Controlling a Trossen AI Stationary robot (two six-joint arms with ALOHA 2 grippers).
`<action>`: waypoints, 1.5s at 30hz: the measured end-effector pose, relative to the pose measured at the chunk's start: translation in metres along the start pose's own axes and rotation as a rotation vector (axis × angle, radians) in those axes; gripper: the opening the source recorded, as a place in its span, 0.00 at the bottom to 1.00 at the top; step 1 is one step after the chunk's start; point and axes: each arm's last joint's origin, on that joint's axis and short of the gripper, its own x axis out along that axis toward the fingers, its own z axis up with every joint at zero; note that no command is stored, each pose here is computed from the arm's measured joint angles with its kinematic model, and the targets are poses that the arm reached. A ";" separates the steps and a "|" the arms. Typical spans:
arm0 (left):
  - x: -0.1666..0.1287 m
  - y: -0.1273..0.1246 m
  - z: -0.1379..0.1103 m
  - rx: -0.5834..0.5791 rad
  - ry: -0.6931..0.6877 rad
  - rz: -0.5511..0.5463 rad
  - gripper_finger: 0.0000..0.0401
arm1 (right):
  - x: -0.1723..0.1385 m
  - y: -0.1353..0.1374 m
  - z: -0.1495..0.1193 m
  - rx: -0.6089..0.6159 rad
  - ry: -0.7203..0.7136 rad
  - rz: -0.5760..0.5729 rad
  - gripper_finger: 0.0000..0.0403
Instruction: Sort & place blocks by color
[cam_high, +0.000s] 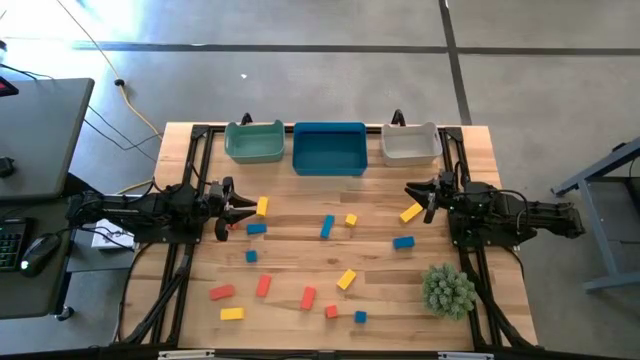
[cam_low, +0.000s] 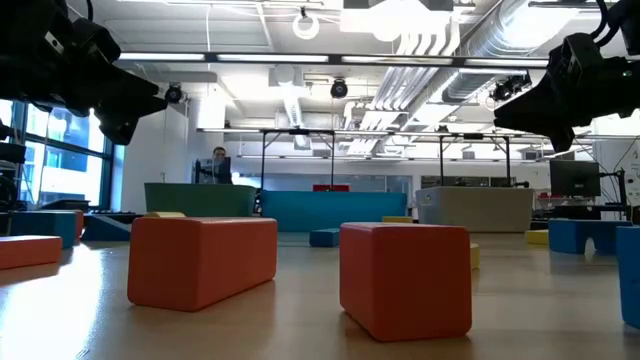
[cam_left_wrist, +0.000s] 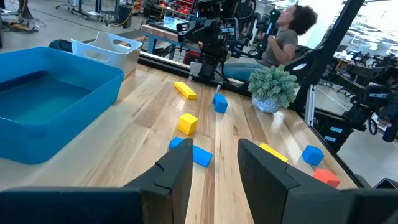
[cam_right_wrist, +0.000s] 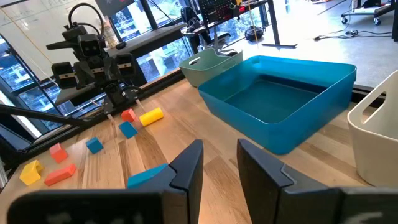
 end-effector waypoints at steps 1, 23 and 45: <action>0.000 0.000 0.000 0.000 0.000 0.000 0.29 | 0.000 0.000 0.000 0.000 0.000 0.000 0.22; 0.000 0.000 0.000 0.000 0.000 0.000 0.29 | 0.000 0.003 0.000 -0.013 0.028 0.082 0.23; 0.000 0.000 0.000 0.000 0.000 0.000 0.29 | -0.030 0.038 0.106 -0.034 -0.247 0.232 0.56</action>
